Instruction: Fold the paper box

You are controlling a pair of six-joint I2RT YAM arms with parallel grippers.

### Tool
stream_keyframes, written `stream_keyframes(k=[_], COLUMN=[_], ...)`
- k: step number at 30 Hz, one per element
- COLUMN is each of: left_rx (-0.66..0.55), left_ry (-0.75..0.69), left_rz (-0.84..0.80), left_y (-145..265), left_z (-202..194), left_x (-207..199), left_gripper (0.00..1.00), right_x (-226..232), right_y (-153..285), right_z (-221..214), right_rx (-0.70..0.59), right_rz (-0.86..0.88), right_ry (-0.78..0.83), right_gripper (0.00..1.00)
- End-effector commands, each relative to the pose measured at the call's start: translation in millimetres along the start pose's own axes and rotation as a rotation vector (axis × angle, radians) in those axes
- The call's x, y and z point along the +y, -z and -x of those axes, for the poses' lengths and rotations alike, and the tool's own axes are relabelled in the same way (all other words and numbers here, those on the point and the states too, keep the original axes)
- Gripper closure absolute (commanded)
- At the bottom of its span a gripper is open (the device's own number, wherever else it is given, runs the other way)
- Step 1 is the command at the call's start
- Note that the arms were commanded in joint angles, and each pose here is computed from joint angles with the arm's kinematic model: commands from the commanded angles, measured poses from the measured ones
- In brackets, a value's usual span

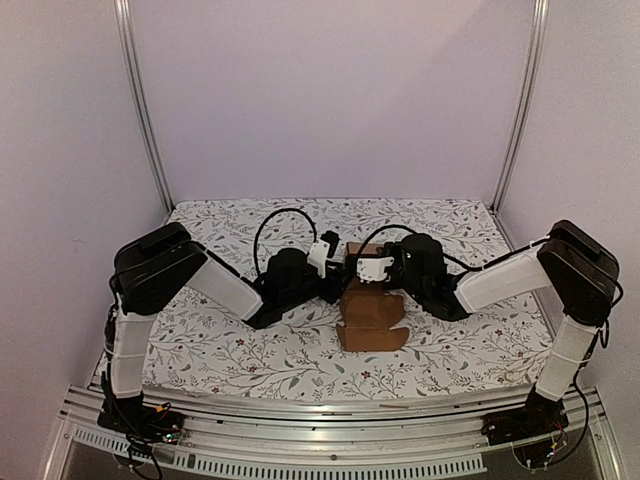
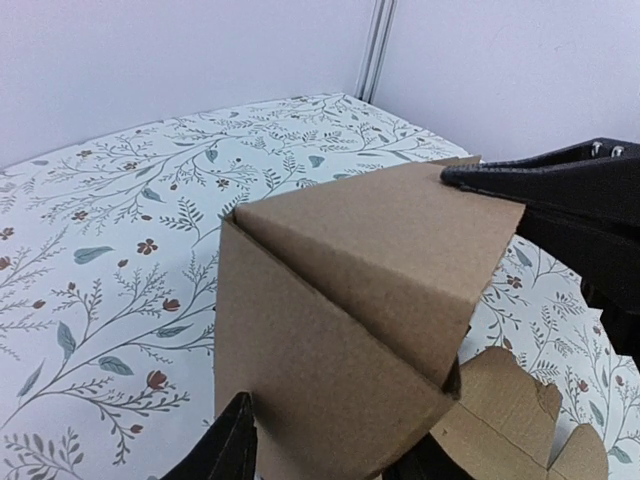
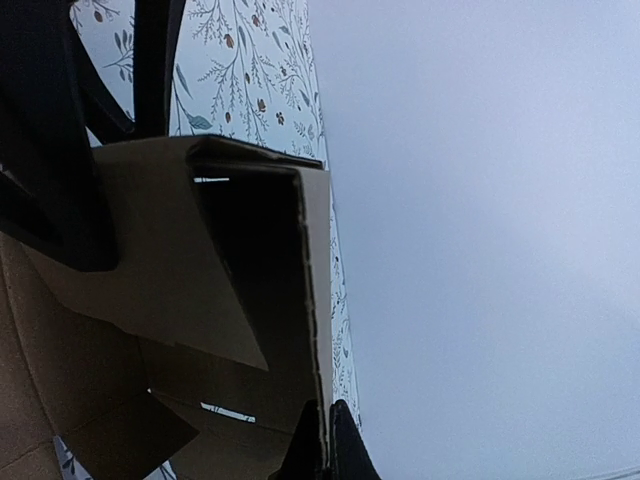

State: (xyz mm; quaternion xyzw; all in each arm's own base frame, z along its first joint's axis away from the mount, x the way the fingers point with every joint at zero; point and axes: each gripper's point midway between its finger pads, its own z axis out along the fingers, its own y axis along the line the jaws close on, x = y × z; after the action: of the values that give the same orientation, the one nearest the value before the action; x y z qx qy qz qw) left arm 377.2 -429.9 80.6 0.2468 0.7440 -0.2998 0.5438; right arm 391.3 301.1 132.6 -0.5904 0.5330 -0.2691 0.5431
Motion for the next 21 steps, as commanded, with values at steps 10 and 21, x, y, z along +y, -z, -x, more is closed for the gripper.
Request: stream_keyframes(k=[10, 21], left_rx=[-0.028, -0.064], left_ry=[-0.066, -0.049], left_rz=[0.117, 0.172], left_y=[-14, -14], left_z=[-11, -11], left_x=[0, 5], left_gripper=[0.68, 0.75], right_x=[33, 15], right_y=[7, 40], right_z=[-8, -2], right_rx=[0.1, 0.243], right_rz=[0.246, 0.511], right_ry=[-0.11, -0.391], right_gripper=[0.86, 0.57])
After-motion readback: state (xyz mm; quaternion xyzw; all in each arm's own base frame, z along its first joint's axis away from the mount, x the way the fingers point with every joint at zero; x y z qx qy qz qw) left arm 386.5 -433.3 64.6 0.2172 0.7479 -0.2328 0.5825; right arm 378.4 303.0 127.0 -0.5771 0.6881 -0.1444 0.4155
